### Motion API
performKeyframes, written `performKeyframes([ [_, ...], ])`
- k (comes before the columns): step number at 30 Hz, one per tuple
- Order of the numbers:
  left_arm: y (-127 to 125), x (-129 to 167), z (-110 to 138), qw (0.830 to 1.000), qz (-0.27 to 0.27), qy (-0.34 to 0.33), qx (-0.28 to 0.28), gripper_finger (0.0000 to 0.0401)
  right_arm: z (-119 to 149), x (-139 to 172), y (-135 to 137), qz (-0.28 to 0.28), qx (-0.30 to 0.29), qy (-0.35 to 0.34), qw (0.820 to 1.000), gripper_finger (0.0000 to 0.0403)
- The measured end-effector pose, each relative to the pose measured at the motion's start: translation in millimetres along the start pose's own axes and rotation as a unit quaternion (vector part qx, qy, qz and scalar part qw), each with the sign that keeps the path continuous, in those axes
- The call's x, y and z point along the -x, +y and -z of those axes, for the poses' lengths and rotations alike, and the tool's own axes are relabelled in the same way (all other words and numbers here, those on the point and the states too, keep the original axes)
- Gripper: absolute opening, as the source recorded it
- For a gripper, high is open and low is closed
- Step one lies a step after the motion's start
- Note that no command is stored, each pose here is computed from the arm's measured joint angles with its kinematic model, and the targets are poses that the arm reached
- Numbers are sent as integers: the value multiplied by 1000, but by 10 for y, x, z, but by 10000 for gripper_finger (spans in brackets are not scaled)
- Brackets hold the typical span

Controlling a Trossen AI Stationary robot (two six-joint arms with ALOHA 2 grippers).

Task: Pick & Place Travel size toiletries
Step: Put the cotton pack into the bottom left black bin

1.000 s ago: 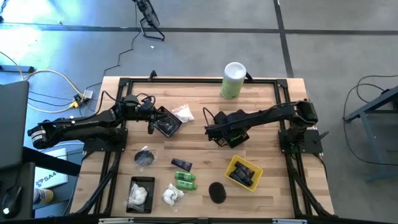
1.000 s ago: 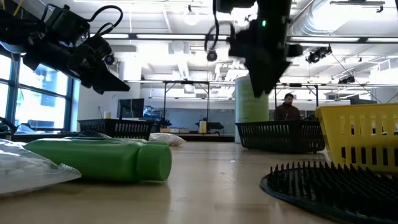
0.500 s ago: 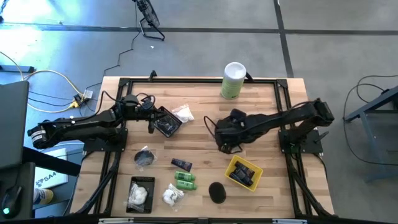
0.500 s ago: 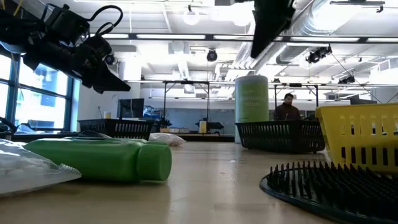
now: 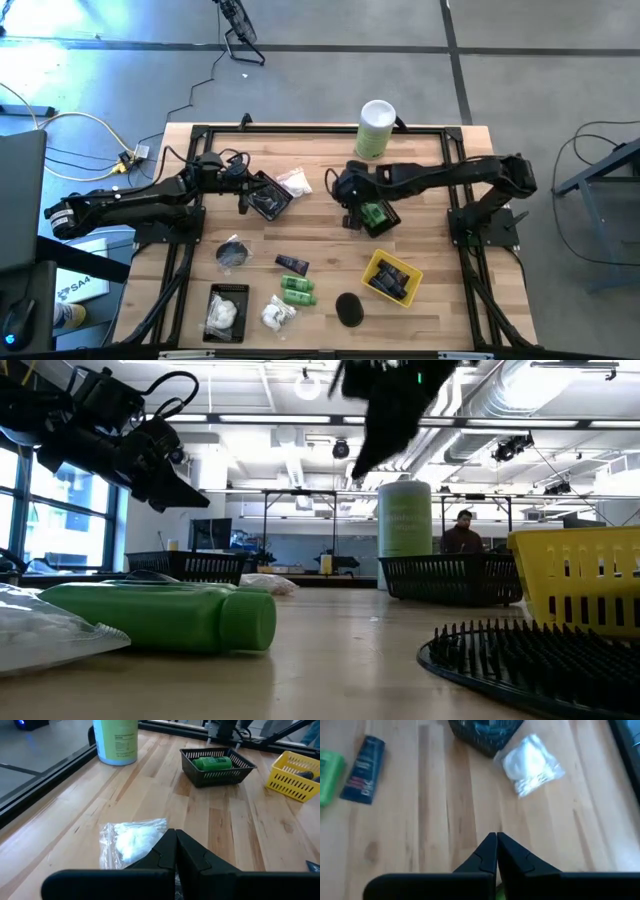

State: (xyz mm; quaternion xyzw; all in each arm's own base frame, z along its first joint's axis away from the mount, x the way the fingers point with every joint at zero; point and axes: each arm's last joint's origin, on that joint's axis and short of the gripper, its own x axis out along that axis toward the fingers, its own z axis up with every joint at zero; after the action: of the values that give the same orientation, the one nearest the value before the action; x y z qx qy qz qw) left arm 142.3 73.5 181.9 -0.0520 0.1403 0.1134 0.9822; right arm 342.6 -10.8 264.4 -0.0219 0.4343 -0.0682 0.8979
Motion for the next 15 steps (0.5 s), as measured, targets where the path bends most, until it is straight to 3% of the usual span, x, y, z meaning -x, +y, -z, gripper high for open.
performKeyframes([
  [7,-1,0,-1,1000,1,0,0,0,352,-97,-78,-17,-21,-85,996,4],
  [10,0,0,-2,1000,1,-1,0,0,379,-1,-87,-17,-37,-163,986,4],
  [15,-1,0,-3,1000,1,-1,0,0,548,79,-94,-14,-58,-237,970,4],
])
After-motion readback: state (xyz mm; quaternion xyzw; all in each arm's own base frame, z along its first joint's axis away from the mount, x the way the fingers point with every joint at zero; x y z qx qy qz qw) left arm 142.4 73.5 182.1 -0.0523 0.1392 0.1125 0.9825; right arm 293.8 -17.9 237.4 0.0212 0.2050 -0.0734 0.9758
